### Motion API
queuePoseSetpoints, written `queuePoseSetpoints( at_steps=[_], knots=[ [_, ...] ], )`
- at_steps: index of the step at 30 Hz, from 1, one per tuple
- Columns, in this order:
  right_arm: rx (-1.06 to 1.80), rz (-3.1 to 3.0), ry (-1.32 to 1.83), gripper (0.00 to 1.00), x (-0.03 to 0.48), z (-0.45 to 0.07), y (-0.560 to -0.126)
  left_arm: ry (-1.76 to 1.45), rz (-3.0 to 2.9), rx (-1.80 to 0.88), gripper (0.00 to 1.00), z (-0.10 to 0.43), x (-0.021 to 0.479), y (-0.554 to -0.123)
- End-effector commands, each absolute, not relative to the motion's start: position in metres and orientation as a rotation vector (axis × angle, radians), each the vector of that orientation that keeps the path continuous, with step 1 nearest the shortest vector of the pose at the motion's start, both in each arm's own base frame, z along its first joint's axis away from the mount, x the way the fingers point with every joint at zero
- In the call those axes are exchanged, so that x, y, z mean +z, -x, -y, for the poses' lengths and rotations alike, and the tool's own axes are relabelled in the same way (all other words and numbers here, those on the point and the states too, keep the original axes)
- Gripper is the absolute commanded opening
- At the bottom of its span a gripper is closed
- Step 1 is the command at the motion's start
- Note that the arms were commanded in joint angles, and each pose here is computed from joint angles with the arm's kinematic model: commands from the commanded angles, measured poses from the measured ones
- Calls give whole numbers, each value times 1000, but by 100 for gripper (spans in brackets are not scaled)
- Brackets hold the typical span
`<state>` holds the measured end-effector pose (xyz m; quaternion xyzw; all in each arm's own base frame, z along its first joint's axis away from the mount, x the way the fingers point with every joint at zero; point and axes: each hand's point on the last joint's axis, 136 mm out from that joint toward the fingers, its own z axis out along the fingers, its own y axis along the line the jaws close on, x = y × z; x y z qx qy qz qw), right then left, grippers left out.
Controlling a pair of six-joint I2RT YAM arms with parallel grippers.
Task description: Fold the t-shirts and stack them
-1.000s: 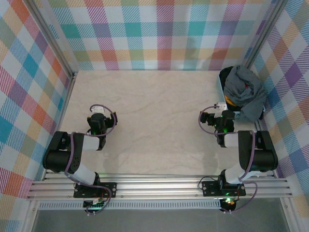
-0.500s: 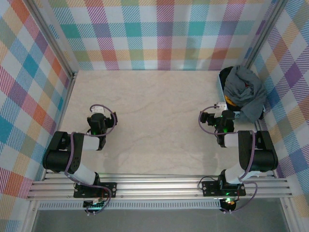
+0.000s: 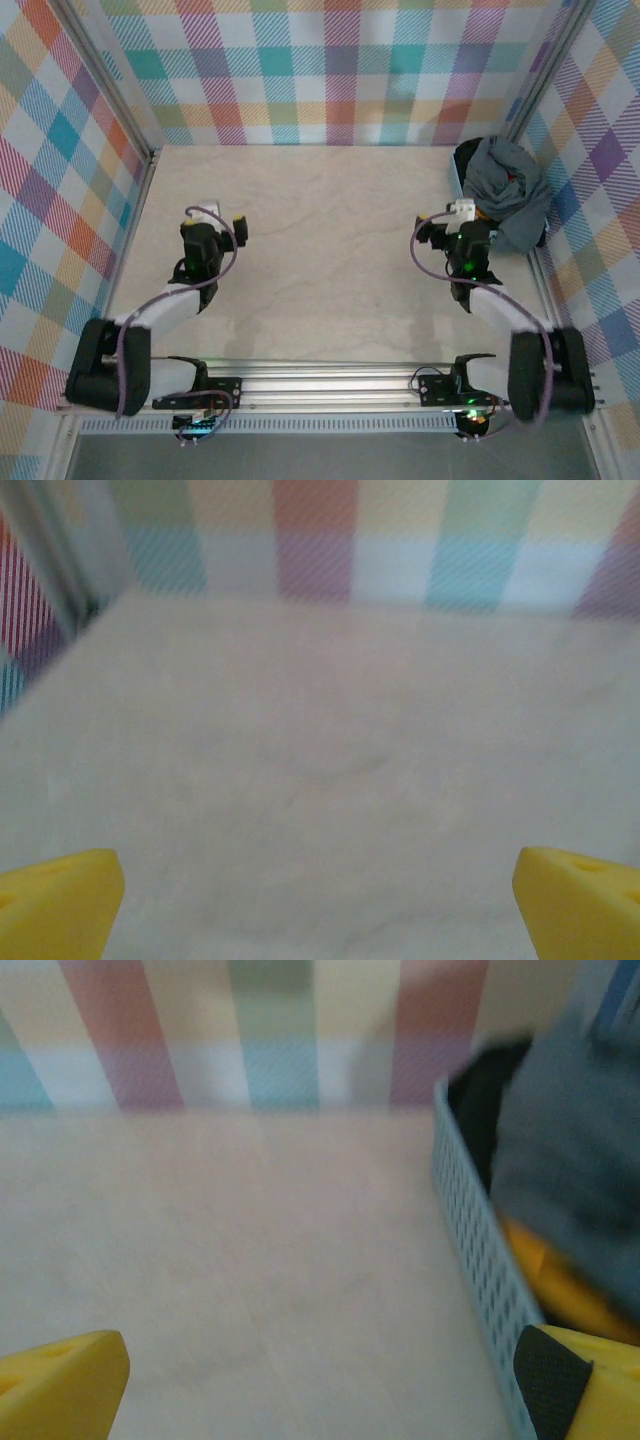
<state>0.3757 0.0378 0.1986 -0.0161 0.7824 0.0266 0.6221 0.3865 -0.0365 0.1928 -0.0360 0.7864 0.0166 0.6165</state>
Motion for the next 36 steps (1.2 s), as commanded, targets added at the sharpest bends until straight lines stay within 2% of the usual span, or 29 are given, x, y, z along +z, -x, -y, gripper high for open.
queuePoseSetpoints(
  at_steps=[1,4,7,10,11,13,23,30,36],
  knots=[
    [5,-1706,22,100,285,-43,-362,-2,-1735,35,100,62,262,-389],
    [129,-1770,-112,100,337,-45,-358,11,-1670,-71,100,86,320,-393],
    [282,-1805,-271,100,359,-48,-357,396,-1904,-240,100,72,325,-391],
    [214,-1794,-305,95,368,-35,-370,392,-1972,-498,100,103,331,-406],
    [141,-1830,-375,91,361,-20,-376,370,-1990,-559,100,114,332,-409],
    [65,-1910,-525,90,335,11,-390,322,-2027,-683,100,138,332,-413],
    [291,-1923,-962,88,240,99,-448,95,-2148,-954,92,231,314,-392],
    [411,-1904,-1232,88,195,147,-456,74,-2192,-1004,90,249,301,-383],
    [473,-1932,-1273,82,173,152,-461,81,-2206,-996,87,251,295,-384]
  ],
)
